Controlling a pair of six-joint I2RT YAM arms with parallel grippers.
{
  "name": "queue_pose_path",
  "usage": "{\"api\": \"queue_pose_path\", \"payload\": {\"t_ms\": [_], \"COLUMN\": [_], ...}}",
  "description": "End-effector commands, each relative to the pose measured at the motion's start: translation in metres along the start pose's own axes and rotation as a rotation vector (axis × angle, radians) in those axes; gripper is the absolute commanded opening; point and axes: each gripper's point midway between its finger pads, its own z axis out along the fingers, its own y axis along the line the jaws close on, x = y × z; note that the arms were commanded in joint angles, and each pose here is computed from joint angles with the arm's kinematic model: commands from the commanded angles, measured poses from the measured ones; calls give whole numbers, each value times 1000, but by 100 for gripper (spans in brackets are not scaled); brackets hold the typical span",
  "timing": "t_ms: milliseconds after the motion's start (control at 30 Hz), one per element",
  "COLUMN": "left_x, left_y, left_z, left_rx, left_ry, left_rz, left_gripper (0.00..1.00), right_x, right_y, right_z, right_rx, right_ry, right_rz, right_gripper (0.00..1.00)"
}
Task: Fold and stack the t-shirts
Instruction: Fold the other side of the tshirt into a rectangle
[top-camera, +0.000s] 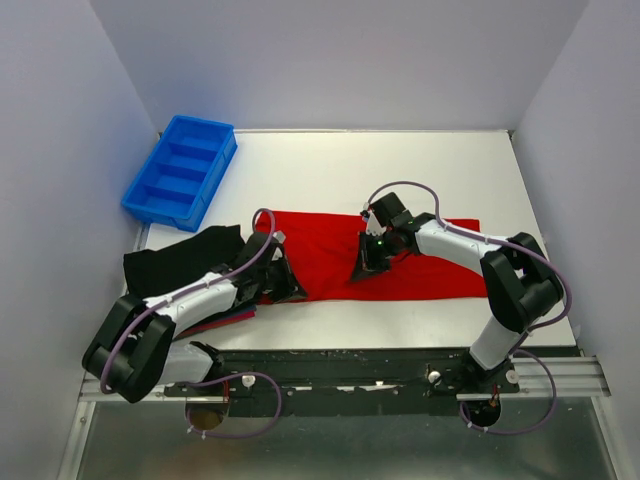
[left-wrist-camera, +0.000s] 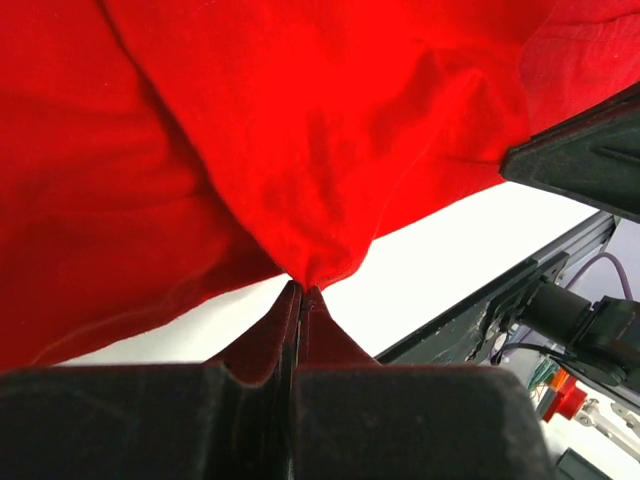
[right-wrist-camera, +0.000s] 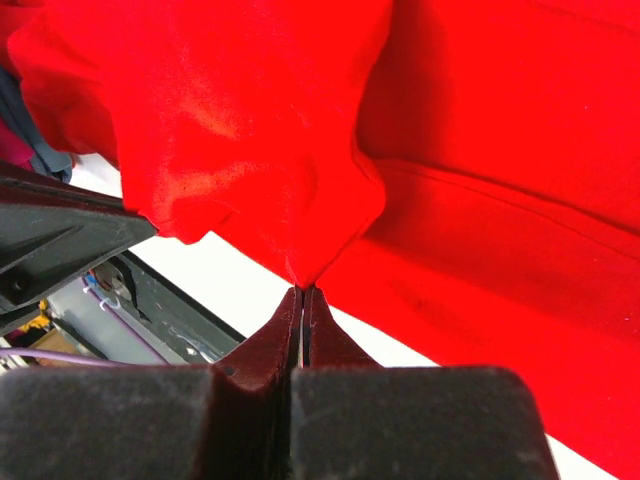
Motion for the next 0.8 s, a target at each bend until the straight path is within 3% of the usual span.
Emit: {"api": "queue_pose_path", "payload": {"t_ms": [0, 767], "left_x": [1, 6], "left_y": [-5, 8], "left_z": [-9, -35], "left_rx": [10, 78], "left_ry": [-7, 43], "left_rz": [11, -86], "left_gripper": [0, 0], "right_x": [5, 10], "right_y": [3, 1], "right_z": [-4, -3], "right_rx": [-17, -26], "right_ry": [22, 96], "right_rz": [11, 17], "right_gripper": [2, 5]}}
